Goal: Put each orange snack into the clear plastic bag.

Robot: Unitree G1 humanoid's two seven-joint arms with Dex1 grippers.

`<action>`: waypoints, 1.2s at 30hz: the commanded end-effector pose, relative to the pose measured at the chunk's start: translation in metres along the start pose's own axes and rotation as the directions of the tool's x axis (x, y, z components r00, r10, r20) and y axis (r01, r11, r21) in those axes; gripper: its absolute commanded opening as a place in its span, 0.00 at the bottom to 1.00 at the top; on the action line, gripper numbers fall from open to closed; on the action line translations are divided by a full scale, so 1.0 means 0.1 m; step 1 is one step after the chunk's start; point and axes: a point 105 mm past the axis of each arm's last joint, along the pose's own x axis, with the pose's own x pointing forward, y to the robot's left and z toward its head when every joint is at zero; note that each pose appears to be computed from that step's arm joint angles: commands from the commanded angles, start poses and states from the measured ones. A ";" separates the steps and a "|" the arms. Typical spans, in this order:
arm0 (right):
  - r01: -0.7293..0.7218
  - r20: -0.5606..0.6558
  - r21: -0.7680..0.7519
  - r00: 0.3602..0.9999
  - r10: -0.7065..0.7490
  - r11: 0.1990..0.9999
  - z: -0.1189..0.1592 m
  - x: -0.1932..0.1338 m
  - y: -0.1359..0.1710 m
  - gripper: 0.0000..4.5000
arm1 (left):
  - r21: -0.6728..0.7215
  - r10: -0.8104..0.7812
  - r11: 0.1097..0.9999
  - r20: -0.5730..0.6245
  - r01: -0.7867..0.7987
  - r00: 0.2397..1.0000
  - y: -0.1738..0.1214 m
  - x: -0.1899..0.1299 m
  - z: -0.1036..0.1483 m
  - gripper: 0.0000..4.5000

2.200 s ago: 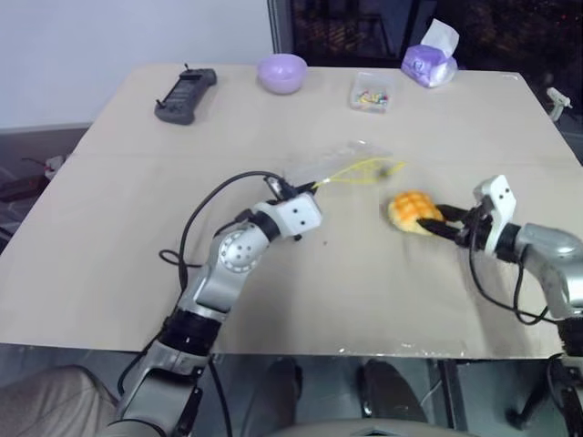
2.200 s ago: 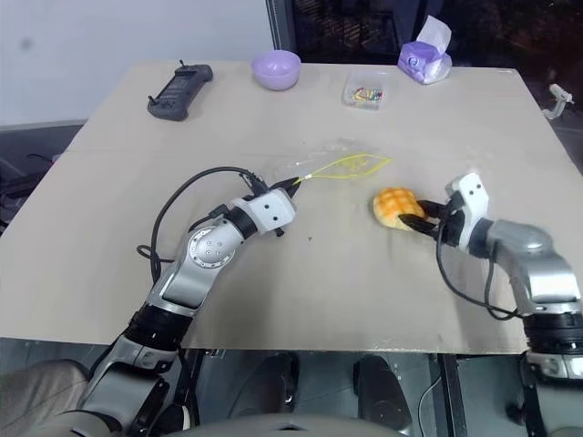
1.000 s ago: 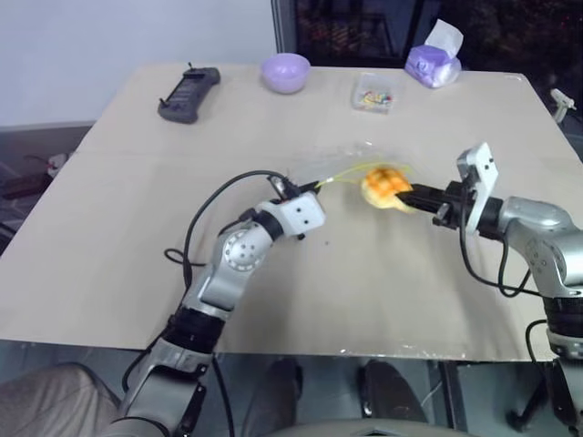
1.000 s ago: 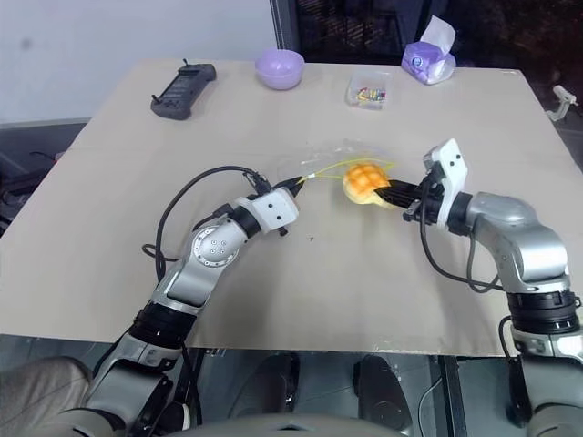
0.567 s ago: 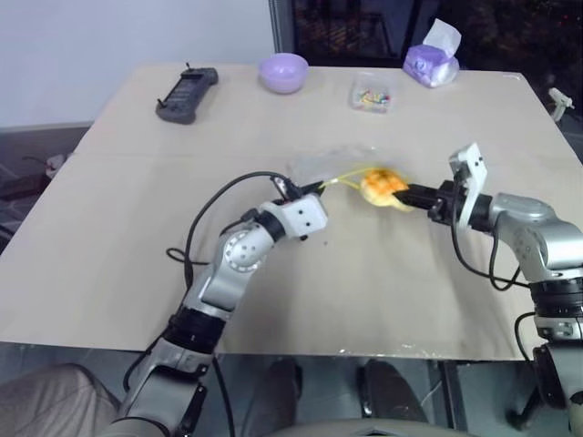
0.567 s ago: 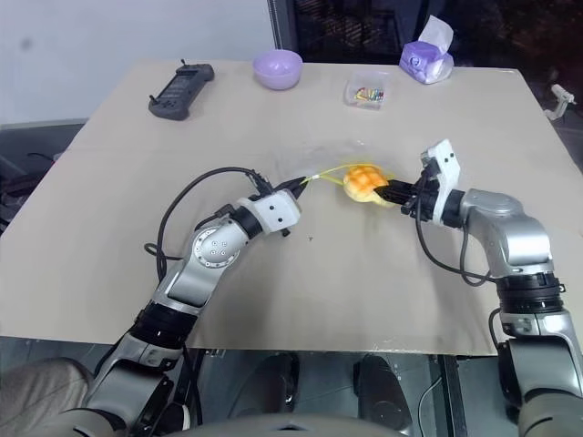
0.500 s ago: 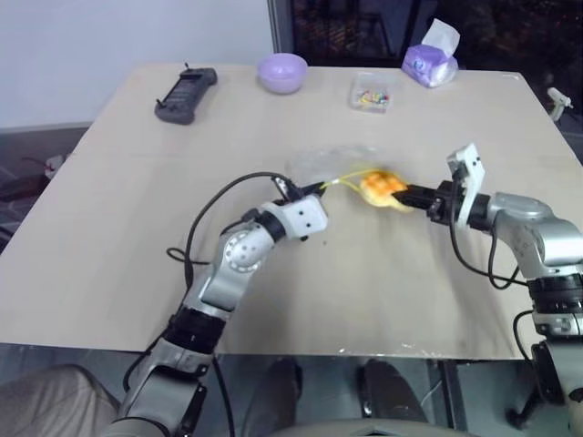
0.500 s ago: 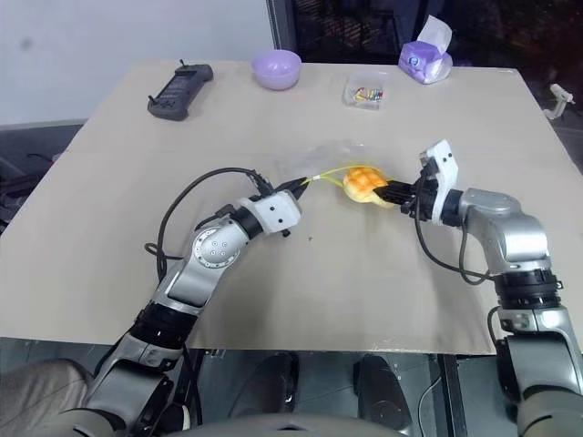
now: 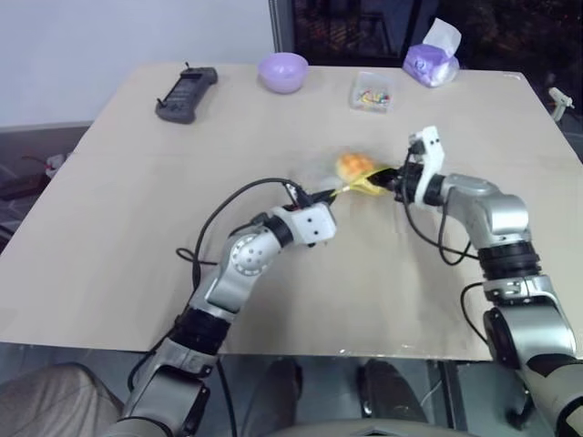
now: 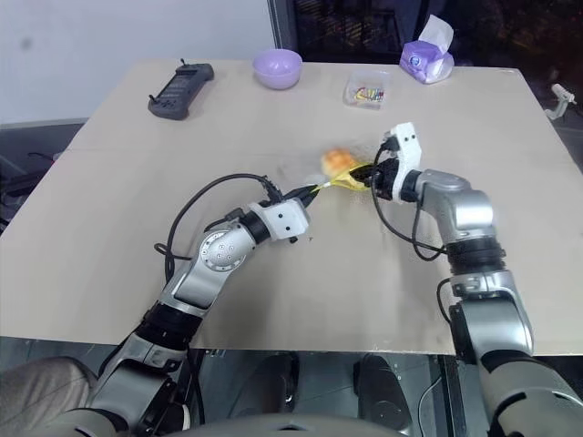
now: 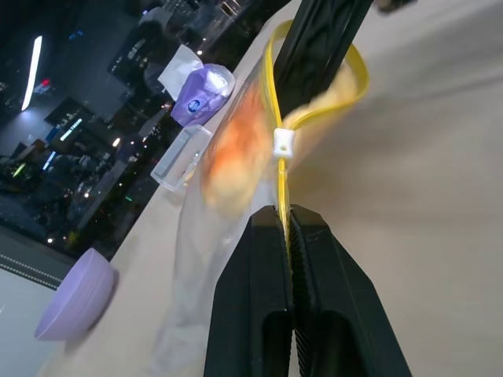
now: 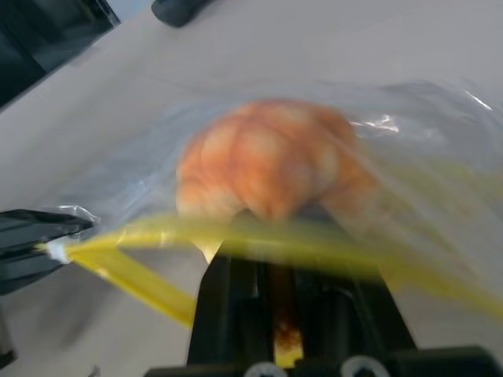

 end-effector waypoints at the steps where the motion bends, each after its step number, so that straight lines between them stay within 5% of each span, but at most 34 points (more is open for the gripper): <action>1: -0.013 0.046 -0.109 0.999 0.018 0.994 0.19 -0.06 0.07 0.45 | -0.009 0.029 1.000 0.037 -0.029 0.999 0.07 0.02 0.08 0.00; 2: -0.011 0.048 -0.109 0.999 0.016 0.994 0.20 -0.09 0.06 0.56 | -0.017 0.037 0.999 0.029 -0.037 0.999 0.08 0.02 0.07 0.00; 11: -0.158 -0.040 -0.104 0.987 0.154 0.982 0.09 -0.81 0.07 0.56 | -0.023 0.051 0.998 0.016 -0.051 0.999 0.10 0.03 0.06 0.00; 17: 0.008 -0.195 -0.394 0.977 -0.092 0.919 -0.17 -1.10 -0.35 0.56 | -0.030 0.060 0.998 0.004 -0.060 0.998 0.11 0.02 0.02 0.00; 25: 0.100 -0.145 -0.682 0.953 -0.268 0.725 -0.24 -0.81 -0.64 0.56 | -0.034 0.062 0.998 0.003 -0.061 0.998 0.11 0.03 0.01 0.00; 35: 0.130 -0.026 -0.756 0.974 -0.227 0.642 0.00 -0.57 -0.60 0.56 | -0.033 0.073 0.997 -0.003 -0.073 0.997 0.13 0.03 0.00 0.00; 36: 0.123 -0.026 -0.758 0.975 -0.219 0.640 0.00 -0.57 -0.59 0.44 | -0.033 0.074 0.997 -0.003 -0.074 0.997 0.13 0.03 0.00 0.00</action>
